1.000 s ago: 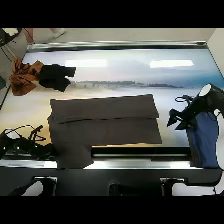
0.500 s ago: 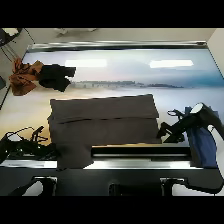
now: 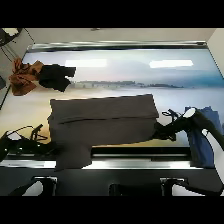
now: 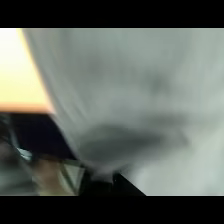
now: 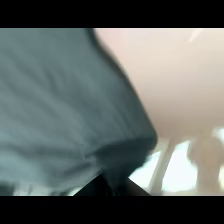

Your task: Fold the shirts.

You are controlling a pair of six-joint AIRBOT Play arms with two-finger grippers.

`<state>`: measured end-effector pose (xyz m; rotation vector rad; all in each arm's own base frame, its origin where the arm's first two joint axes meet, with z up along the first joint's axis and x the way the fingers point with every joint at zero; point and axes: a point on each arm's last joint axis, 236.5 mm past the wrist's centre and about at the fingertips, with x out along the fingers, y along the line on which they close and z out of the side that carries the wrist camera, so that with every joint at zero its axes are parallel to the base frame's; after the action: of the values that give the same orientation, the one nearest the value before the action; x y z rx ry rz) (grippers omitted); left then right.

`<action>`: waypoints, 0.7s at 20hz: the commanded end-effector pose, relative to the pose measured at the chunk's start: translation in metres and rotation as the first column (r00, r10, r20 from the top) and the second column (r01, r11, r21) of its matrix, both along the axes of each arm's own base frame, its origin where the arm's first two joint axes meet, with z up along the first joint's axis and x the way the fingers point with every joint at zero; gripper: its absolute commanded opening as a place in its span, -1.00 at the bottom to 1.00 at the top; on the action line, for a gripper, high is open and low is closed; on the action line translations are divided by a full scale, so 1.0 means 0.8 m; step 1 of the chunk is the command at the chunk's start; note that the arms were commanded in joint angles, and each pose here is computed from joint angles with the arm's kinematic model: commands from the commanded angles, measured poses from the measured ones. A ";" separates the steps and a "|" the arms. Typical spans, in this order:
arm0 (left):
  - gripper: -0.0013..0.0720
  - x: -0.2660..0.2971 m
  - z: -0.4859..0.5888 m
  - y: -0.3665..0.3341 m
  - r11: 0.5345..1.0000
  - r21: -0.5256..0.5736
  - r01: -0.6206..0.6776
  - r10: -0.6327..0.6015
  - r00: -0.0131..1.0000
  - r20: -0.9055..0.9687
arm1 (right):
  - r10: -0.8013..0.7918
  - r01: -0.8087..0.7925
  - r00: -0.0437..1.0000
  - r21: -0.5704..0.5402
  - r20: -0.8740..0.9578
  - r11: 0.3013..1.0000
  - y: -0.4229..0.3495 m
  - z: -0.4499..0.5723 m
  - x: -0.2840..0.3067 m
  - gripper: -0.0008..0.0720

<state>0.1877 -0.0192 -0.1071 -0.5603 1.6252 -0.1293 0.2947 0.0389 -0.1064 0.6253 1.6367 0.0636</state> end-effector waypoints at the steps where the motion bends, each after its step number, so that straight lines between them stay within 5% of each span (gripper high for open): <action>1: -0.90 0.044 0.053 0.008 1.000 0.009 0.010 -0.011 0.993 0.116 | 0.020 -0.020 0.995 -0.009 0.096 1.000 -0.002 0.045 0.027 -0.85; 8: -0.91 0.237 0.187 0.031 0.990 0.115 -0.075 0.010 0.874 0.486 | 0.042 0.000 0.920 -0.108 0.390 0.994 0.003 0.135 0.194 -0.85; 14: -0.90 0.331 0.134 0.043 0.994 0.071 -0.086 0.053 0.923 0.380 | -0.036 0.077 0.932 -0.102 0.361 0.992 0.026 0.090 0.290 -0.85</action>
<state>0.4211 0.0125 0.0203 -0.4484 1.1825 -0.1180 0.4975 0.0535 -0.0187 0.4900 1.2544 0.0855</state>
